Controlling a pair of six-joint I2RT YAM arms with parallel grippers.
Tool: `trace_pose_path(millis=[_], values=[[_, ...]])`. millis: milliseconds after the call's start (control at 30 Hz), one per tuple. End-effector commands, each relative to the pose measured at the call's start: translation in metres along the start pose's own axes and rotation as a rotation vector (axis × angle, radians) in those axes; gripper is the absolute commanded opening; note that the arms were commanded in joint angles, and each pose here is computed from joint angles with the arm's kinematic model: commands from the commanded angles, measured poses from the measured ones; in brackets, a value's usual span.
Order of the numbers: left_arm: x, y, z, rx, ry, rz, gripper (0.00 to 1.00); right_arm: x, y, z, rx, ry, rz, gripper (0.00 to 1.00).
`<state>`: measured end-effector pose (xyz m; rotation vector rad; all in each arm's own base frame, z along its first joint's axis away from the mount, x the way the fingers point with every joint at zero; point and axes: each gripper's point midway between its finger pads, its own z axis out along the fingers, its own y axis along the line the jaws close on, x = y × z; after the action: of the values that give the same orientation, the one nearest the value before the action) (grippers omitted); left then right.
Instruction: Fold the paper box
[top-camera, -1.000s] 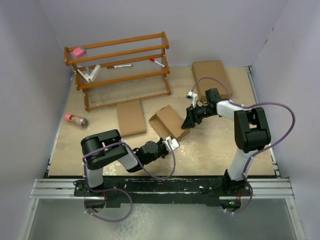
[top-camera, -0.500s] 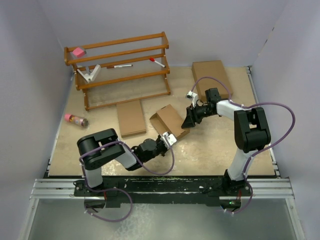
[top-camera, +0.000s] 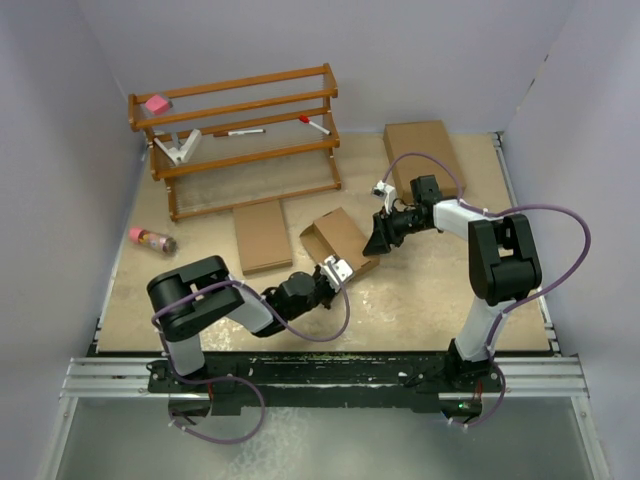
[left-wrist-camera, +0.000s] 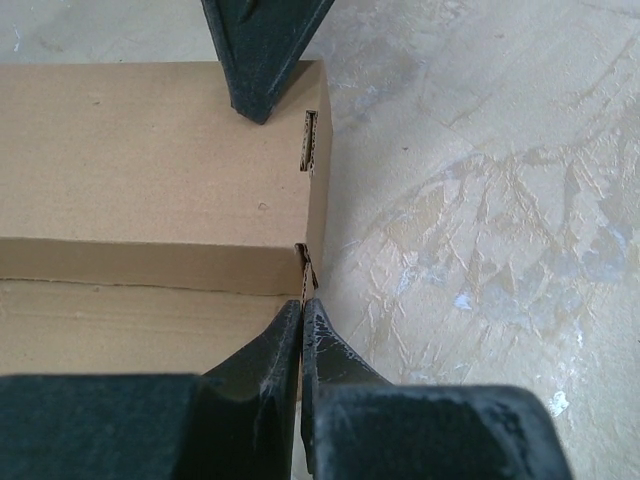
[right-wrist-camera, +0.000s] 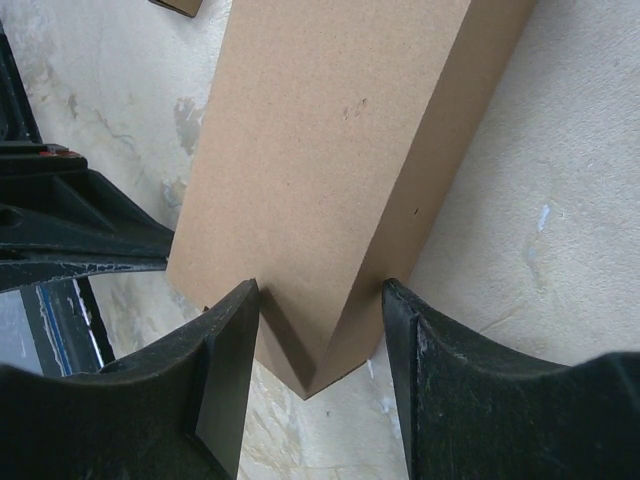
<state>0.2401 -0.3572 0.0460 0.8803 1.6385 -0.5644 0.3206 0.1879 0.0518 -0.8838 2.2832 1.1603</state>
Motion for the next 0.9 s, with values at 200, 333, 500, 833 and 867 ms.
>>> trace_pose_path(millis=[200, 333, 500, 833, 867], values=[[-0.0417, 0.0059, 0.0077, -0.018, -0.078, -0.071, 0.05, -0.0054, -0.0022, -0.001, 0.0, 0.007, -0.013, 0.53], [-0.0433, 0.0073, 0.0096, -0.023, -0.066, -0.079, 0.04, -0.0046, -0.0026, -0.0008, 0.0, 0.009, -0.012, 0.53], [-0.0436, 0.0096, 0.0095, -0.03, -0.063, -0.091, 0.04, -0.004, -0.0041, -0.0006, 0.007, 0.014, -0.008, 0.5], [-0.0426, 0.0127, 0.01, -0.045, -0.055, -0.111, 0.04, -0.002, -0.0089, -0.0002, 0.03, 0.024, 0.0, 0.47], [-0.0429, 0.0125, 0.0099, -0.044, -0.055, -0.111, 0.04, -0.0026, -0.0092, -0.0004, 0.032, 0.024, -0.002, 0.46]])
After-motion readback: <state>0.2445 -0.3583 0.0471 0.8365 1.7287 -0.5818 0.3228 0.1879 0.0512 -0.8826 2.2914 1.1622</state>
